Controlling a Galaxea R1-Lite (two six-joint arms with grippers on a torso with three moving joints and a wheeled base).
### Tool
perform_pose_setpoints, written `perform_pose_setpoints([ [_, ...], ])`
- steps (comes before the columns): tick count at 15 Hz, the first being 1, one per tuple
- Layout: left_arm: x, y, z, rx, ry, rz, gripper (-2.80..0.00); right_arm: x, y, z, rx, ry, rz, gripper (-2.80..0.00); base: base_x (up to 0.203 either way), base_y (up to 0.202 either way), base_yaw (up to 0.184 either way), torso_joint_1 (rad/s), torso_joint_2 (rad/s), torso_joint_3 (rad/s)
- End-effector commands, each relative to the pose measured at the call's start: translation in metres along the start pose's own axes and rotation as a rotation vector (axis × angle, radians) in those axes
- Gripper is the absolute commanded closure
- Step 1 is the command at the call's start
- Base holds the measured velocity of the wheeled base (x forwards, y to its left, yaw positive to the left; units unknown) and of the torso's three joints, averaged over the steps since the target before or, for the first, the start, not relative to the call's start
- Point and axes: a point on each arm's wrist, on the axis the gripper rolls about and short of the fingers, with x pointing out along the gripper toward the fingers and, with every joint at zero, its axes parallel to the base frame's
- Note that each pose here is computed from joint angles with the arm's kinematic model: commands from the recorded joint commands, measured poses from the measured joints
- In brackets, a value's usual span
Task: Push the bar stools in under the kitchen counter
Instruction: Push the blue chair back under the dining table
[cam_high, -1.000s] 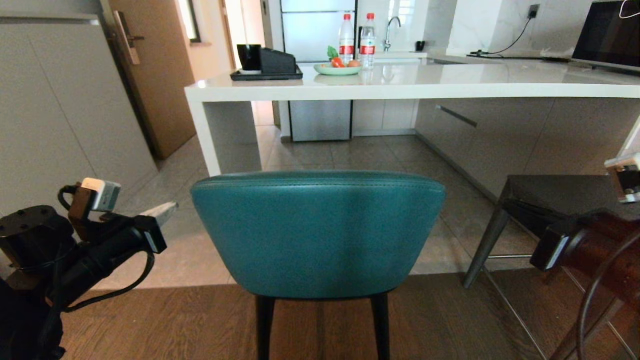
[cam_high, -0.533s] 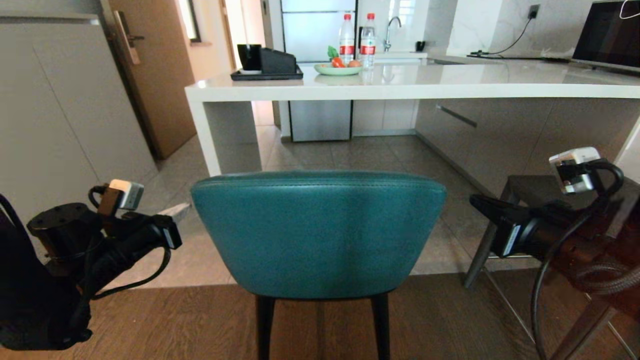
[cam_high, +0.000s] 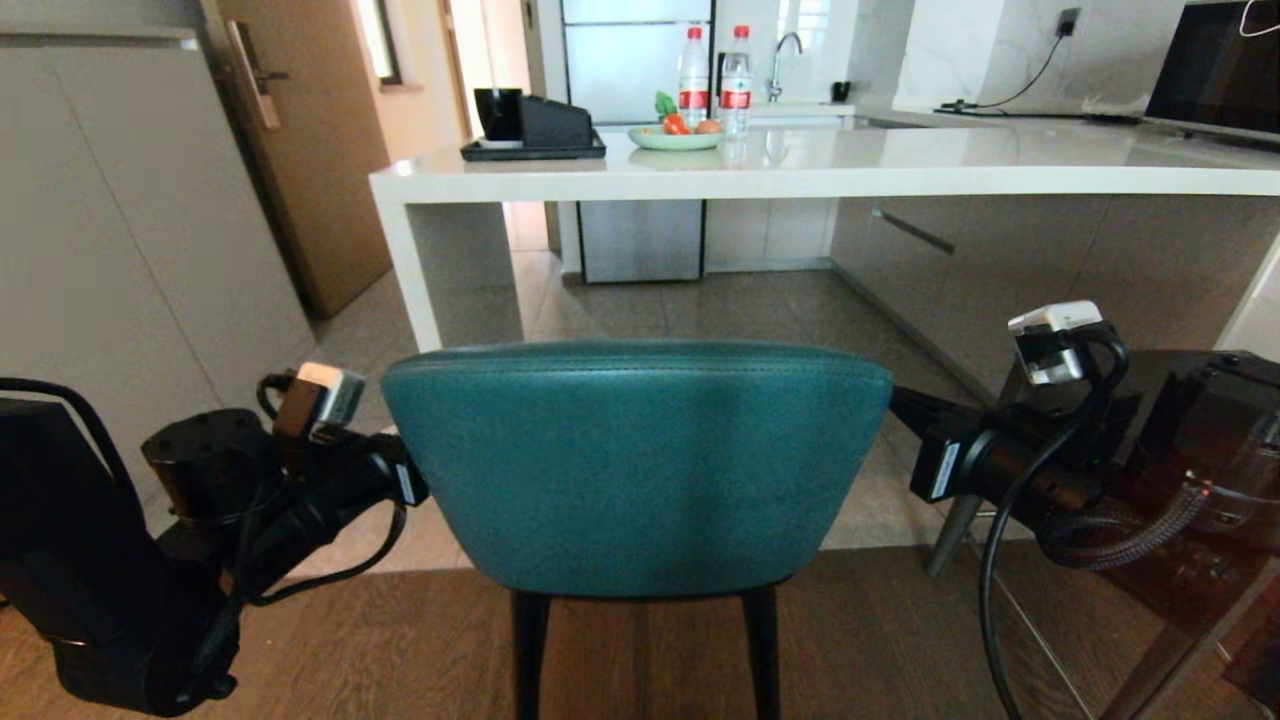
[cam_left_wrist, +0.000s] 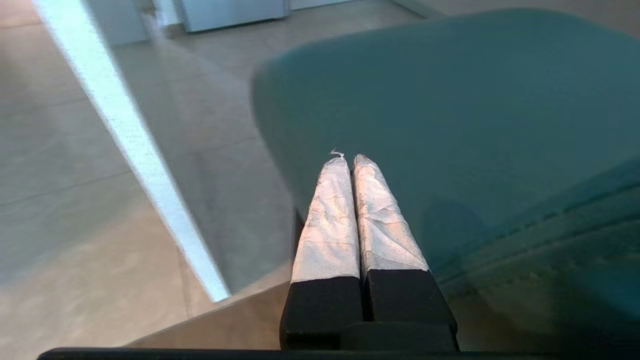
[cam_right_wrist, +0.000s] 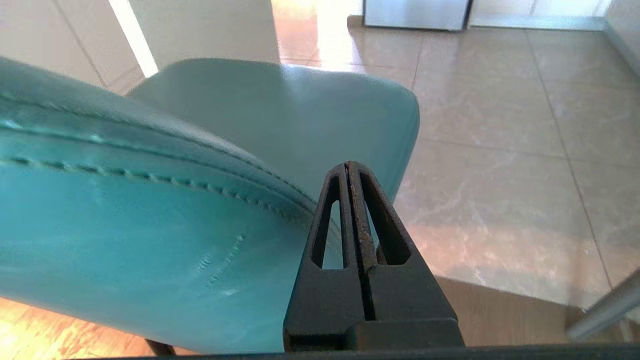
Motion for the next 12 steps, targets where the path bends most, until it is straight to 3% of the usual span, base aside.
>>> perform_pose_setpoints([
  [1, -0.003, -0.014, 0.013, 0.01, -0.044, -0.027, 0.0, 0.001, 0.001, -0.001, 0.0, 0.0, 0.002, 0.0, 0.0, 0.0, 0.0, 0.0, 0.0, 0.0],
  [3, -0.007, -0.023, 0.02, 0.005, -0.029, -0.034, 0.0, 0.002, 0.002, -0.001, 0.0, 0.0, 0.006, 0.0, 0.0, 0.0, 0.0, 0.0, 0.0, 0.0],
  [8, -0.006, -0.023, 0.025, 0.012, -0.065, -0.027, 0.0, 0.003, 0.004, -0.002, -0.003, 0.002, 0.015, 0.0, 0.0, 0.0, 0.0, 0.0, 0.0, 0.0],
  [12, -0.006, -0.022, 0.021, 0.013, -0.051, -0.015, 0.0, 0.002, 0.005, -0.002, -0.002, 0.006, 0.017, 0.0, 0.0, 0.0, 0.0, 0.0, 0.0, 0.0],
])
